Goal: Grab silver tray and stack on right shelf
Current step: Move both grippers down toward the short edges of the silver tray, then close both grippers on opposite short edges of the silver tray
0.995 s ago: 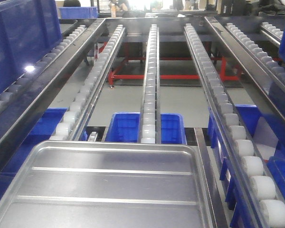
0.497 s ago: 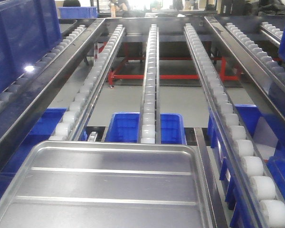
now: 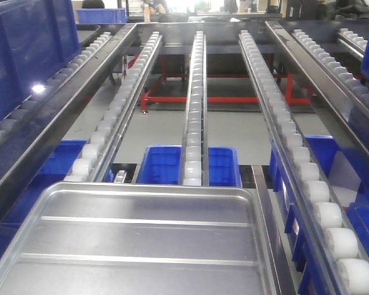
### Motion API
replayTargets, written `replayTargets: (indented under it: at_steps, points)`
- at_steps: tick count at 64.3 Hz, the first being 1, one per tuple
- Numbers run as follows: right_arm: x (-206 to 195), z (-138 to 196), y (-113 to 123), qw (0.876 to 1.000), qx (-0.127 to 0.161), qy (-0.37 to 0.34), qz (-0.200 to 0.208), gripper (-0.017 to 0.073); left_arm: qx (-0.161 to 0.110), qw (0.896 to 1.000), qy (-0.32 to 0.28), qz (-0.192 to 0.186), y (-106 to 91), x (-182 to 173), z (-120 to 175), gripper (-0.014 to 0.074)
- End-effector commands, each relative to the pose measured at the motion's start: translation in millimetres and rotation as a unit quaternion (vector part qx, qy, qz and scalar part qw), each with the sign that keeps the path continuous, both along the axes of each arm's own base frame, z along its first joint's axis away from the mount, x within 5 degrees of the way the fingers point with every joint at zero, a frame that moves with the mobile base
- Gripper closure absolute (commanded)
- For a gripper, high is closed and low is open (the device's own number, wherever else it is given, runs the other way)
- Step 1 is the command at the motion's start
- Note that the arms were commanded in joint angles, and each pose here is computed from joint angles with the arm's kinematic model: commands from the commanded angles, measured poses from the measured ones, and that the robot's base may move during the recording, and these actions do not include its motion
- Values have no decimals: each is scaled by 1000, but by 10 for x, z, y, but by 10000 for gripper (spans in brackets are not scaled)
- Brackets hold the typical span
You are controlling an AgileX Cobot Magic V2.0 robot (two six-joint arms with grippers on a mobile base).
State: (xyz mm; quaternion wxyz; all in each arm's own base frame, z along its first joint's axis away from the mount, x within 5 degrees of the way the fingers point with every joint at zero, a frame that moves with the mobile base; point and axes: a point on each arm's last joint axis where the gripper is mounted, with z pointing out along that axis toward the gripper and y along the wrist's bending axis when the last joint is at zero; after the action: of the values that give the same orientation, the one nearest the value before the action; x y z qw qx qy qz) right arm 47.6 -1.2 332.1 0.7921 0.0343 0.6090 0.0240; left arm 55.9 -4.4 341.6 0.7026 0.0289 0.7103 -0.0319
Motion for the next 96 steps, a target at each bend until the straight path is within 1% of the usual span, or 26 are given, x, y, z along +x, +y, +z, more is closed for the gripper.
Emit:
replayTargets:
  at_steps: [1, 5, 14, 19, 26, 30, 32, 35, 38, 40, 43, 48, 51, 54, 57, 60, 65, 67, 72, 77, 79, 83, 87, 89, 92, 96]
  points:
    - [91, 171, 9, 1000, -1, -9, 10, 501, 4, 999, 53, 1, -20, 222, 109, 694]
    - [165, 148, 24, 1000, -1, 14, 22, 500, 8, 995, 95, 1, -38, 407, 53, 694]
    - [316, 52, 85, 996, -3, 74, 59, 480, 12, 989, 149, 1, -71, 726, -10, 690]
    - [386, 9, 129, 992, -6, 99, 80, 389, 5, 984, 175, -1, -89, 834, -15, 690]
    - [481, -43, 216, 985, -12, 126, 117, 214, -2, 977, 211, -11, -121, 945, 0, 676]
    - [531, -65, 275, 980, -14, 142, 139, 155, 0, 974, 225, -22, -147, 998, 9, 593]
    - [556, -72, 312, 977, -13, 151, 153, 137, -9, 973, 229, -26, -161, 1020, 20, 543]
    - [589, -78, 371, 971, -9, 162, 175, 124, -27, 971, 234, -33, -183, 1042, 36, 430]
    - [627, -78, 448, 964, -7, 176, 200, 123, -48, 968, 241, -40, -207, 1056, 39, 333]
    - [649, -77, 502, 959, -7, 185, 217, 123, -60, 966, 247, -45, -223, 1062, 42, 293]
    - [680, -78, 587, 949, -9, 202, 241, 123, -78, 962, 256, -51, -244, 1074, 37, 272]
    - [743, -79, 751, 930, -14, 238, 278, 121, -100, 954, 273, -68, -295, 1095, 10, 278]
    - [776, -87, 870, 917, -23, 259, 303, 121, -88, 950, 284, -92, -349, 1102, -10, 278]
    - [815, -100, 977, 906, -32, 273, 320, 121, -67, 944, 295, -132, -455, 1100, -25, 278]
    - [859, -121, 1087, 896, -41, 288, 335, 123, -62, 934, 308, -169, -599, 1113, -52, 278]
    - [900, -152, 1181, 887, -44, 303, 345, 122, -59, 920, 322, -216, -793, 1102, -69, 278]
    - [982, -243, 1297, 880, -52, 317, 350, 122, -31, 898, 343, -274, -1059, 1087, -120, 278]
    - [1010, -282, 1323, 877, -51, 327, 348, 122, -17, 893, 344, -291, -1136, 1079, -137, 278]
    - [1074, -356, 1390, 863, -23, 371, 343, 122, -10, 878, 370, -305, -1257, 1102, -223, 278]
    - [1114, -383, 1435, 843, 7, 421, 334, 122, -21, 866, 405, -292, -1290, 1166, -321, 278]
    - [1130, -390, 1438, 837, 19, 439, 327, 123, -23, 864, 414, -286, -1293, 1193, -353, 278]
    - [1168, -412, 1436, 821, 30, 478, 310, 123, -22, 857, 434, -276, -1296, 1246, -428, 278]
    - [1242, -458, 1422, 805, 47, 519, 284, 123, -26, 854, 451, -257, -1274, 1296, -487, 278]
    - [1288, -475, 1408, 800, 54, 533, 271, 123, -26, 854, 458, -246, -1265, 1313, -511, 278]
    - [1360, -543, 1403, 789, 58, 557, 252, 123, -24, 852, 472, -225, -1248, 1336, -556, 279]
    - [1437, -621, 1418, 779, 56, 576, 239, 123, -19, 848, 495, -188, -1208, 1367, -627, 292]
